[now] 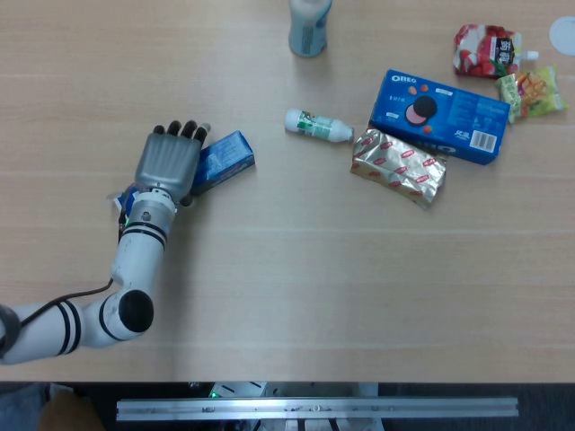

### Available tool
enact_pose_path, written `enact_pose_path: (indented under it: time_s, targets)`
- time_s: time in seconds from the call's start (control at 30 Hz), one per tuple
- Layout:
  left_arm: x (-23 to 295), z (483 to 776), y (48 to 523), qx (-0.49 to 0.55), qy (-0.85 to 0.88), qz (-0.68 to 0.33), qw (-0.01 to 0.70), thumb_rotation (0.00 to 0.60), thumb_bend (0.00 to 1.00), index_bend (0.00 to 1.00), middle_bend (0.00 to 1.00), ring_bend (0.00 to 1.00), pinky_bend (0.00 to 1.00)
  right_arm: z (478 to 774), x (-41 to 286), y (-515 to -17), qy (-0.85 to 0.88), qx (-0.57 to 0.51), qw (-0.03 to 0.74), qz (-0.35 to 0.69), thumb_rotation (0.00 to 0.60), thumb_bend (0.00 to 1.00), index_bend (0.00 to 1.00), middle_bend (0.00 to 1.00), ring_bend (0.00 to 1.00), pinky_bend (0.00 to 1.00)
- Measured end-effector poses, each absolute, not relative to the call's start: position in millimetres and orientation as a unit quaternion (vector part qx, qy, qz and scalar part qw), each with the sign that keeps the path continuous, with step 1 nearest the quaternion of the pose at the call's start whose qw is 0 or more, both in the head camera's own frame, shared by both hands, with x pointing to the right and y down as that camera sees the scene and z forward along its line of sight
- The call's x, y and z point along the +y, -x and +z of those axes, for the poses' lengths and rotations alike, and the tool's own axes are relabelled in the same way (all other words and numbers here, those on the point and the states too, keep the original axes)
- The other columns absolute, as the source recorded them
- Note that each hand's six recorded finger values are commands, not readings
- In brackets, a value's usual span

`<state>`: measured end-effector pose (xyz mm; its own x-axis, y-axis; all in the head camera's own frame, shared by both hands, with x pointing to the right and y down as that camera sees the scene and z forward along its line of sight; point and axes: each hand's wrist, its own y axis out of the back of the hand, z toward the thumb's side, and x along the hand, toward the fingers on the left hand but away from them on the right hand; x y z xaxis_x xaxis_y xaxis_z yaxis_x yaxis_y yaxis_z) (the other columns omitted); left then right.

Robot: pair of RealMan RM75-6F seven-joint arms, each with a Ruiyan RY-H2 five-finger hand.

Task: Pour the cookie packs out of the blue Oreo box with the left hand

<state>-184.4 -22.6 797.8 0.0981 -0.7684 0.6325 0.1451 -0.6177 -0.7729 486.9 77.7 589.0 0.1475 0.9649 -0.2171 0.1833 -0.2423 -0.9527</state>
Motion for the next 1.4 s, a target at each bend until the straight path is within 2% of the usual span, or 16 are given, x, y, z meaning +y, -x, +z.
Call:
enact_pose_path:
  time_s: [0.17,0.3,0.43,0.57,0.73,1.4]
  targets:
    - [-26.8,802.2,186.4,0.25,0.635,-0.635,0.363,0.6,0.14,0.25,0.3,0.27,0.21,589.5,77.5,-487.8,0.634,-0.454,0.416,0.468,0.6,0.18,0.38,0.39,0.37,0.39]
    - [-26.8,803.4,182.8,0.26,0.642,-0.63,0.351,0.6,0.14,0.32,0.35,0.31,0.23,591.1,77.3,-488.0,0.635,-0.453,0.415,0.469,0.6,0.18,0.38,0.39,0.37,0.39]
    - [-28.7,800.6,173.7,0.275,0.653,-0.615,0.346,0.6,0.14,0.39,0.42,0.37,0.29,591.1,77.1,-487.5,0.635,-0.453,0.415,0.469,0.6,0.18,0.38,0.39,0.37,0.39]
    - [-30.9,794.0,161.3,0.297,0.669,-0.588,0.344,0.6,0.14,0.44,0.49,0.42,0.4,591.2,76.9,-487.0,0.635,-0.453,0.415,0.469,0.6,0.18,0.38,0.39,0.37,0.39]
    - [-32.1,788.7,150.8,0.318,0.685,-0.565,0.332,0.6,0.14,0.45,0.5,0.44,0.46,590.8,77.1,-485.9,0.635,-0.453,0.416,0.468,0.6,0.18,0.38,0.39,0.37,0.39]
    - [-49.3,741.8,107.7,0.415,0.754,-0.447,0.244,0.6,0.14,0.45,0.5,0.43,0.46,592.9,78.7,-487.4,0.634,-0.454,0.413,0.471,0.6,0.18,0.38,0.39,0.37,0.39]
